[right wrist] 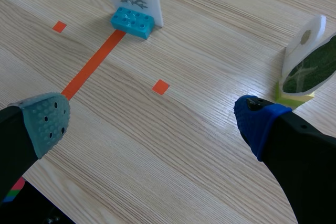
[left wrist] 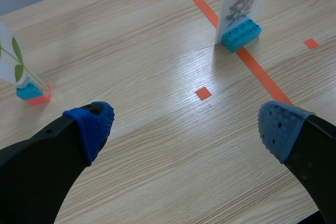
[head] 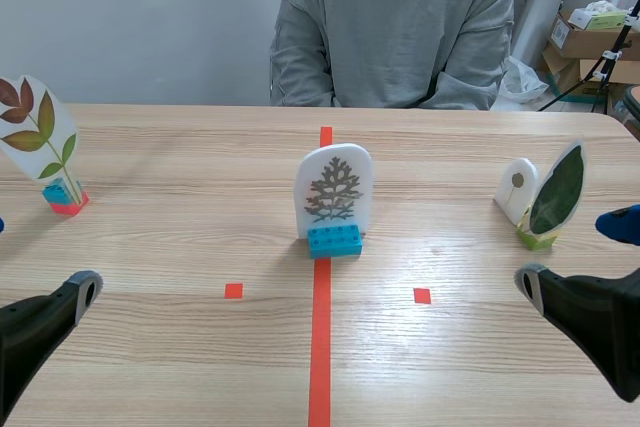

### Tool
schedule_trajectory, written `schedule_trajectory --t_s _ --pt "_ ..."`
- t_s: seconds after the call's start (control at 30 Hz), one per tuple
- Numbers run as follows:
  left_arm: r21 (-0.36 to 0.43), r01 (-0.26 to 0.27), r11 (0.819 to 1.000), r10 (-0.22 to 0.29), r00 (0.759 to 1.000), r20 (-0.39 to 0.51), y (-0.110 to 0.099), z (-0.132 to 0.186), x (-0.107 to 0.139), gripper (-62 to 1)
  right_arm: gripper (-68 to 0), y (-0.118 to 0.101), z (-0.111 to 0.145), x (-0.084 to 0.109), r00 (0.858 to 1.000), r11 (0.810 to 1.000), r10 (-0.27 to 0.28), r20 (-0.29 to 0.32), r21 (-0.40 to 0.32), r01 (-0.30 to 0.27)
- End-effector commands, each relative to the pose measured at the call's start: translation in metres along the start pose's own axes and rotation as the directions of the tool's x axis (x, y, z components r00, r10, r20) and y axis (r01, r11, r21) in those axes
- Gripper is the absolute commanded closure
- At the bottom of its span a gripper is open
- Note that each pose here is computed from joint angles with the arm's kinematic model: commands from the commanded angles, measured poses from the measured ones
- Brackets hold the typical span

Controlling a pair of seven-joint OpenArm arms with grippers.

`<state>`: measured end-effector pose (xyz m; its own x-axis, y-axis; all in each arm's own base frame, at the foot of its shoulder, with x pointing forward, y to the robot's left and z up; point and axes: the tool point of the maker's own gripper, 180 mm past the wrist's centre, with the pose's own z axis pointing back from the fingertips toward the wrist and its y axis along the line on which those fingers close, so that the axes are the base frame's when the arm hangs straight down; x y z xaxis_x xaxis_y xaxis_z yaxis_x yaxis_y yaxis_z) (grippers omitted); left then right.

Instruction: Do the leaf sorting experiment

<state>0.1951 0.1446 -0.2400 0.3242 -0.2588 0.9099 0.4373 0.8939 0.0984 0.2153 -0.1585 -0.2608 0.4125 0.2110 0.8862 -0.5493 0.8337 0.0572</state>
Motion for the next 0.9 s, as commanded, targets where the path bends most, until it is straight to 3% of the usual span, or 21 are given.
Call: schedule_trajectory --t_s 0.0,0.47,0.57,0.87 --pt "0.001 -0.014 1.0 0.014 0.999 0.031 -0.001 0.0 0.008 -58.7 -65.3 0.003 -0.001 0.011 0.999 1.0 0.025 0.03 0.018 -0.026" --pt "-0.012 -0.001 1.0 0.001 0.999 0.05 0.004 -0.011 0.007 -58.7 -65.3 0.003 -0.001 0.011 0.999 0.999 0.026 0.03 0.018 -0.026" --pt "-0.009 0.0 1.0 0.0 0.999 0.038 0.014 -0.024 -0.006 -58.7 -65.3 0.003 -0.001 0.011 0.999 0.999 0.026 0.03 0.018 -0.026" --pt "-0.129 -0.007 0.992 0.007 1.0 0.001 0.024 -0.093 -0.038 -58.7 -65.3 0.002 -0.001 0.01 0.999 0.999 0.028 0.02 0.016 -0.029"
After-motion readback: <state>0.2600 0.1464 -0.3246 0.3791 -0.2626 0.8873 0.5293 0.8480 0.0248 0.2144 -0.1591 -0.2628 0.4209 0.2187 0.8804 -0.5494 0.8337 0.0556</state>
